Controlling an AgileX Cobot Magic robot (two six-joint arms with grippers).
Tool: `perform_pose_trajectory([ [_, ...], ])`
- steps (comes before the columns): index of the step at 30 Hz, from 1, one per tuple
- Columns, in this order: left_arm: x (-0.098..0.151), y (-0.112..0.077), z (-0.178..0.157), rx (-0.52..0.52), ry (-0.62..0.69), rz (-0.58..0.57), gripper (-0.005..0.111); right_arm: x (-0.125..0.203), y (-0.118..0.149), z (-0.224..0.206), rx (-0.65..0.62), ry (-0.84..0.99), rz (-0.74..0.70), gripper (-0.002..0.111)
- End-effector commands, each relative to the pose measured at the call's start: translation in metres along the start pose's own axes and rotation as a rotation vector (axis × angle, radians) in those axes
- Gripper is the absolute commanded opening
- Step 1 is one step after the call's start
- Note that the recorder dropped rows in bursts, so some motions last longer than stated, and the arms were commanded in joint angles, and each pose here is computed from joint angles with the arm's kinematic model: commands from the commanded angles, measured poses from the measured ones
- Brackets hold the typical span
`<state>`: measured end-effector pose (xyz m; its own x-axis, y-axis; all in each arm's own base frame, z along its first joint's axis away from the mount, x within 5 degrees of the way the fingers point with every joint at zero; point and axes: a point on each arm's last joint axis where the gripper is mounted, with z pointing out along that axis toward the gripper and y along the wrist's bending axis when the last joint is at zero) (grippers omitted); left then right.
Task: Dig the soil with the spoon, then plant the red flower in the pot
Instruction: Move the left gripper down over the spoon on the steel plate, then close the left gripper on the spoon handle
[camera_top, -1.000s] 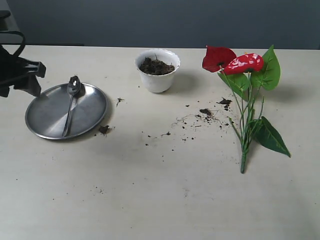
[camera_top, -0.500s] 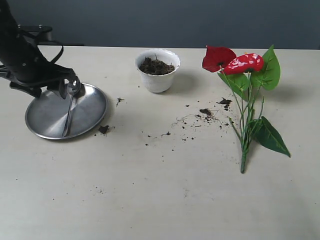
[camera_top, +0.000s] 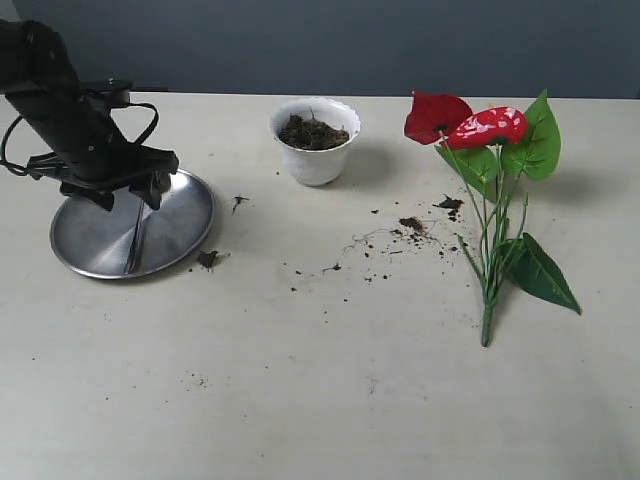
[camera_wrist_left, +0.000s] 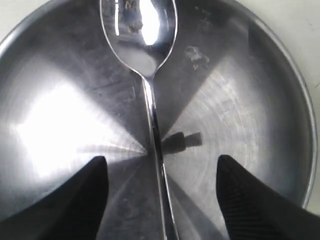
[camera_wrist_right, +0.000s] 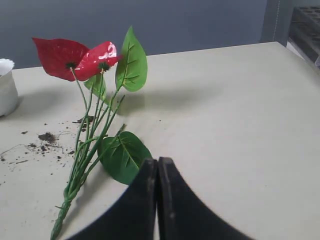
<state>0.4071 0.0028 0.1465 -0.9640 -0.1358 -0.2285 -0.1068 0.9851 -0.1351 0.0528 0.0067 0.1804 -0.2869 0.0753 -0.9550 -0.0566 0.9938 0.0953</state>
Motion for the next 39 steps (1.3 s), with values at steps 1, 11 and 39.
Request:
perform_pose_trajectory([
  [1,-0.001,-0.001,0.013,0.007,0.013,-0.015,0.060,0.000,0.000,0.000,-0.003,-0.014,-0.001,0.000],
  [11,-0.010,0.000,0.022,0.007,-0.025,-0.017,0.057,0.000,0.000,0.000,-0.002,-0.013,-0.005,0.000],
  [39,-0.017,0.003,0.037,-0.020,0.069,0.000,0.057,0.000,0.000,0.000,-0.003,-0.011,0.000,0.000],
])
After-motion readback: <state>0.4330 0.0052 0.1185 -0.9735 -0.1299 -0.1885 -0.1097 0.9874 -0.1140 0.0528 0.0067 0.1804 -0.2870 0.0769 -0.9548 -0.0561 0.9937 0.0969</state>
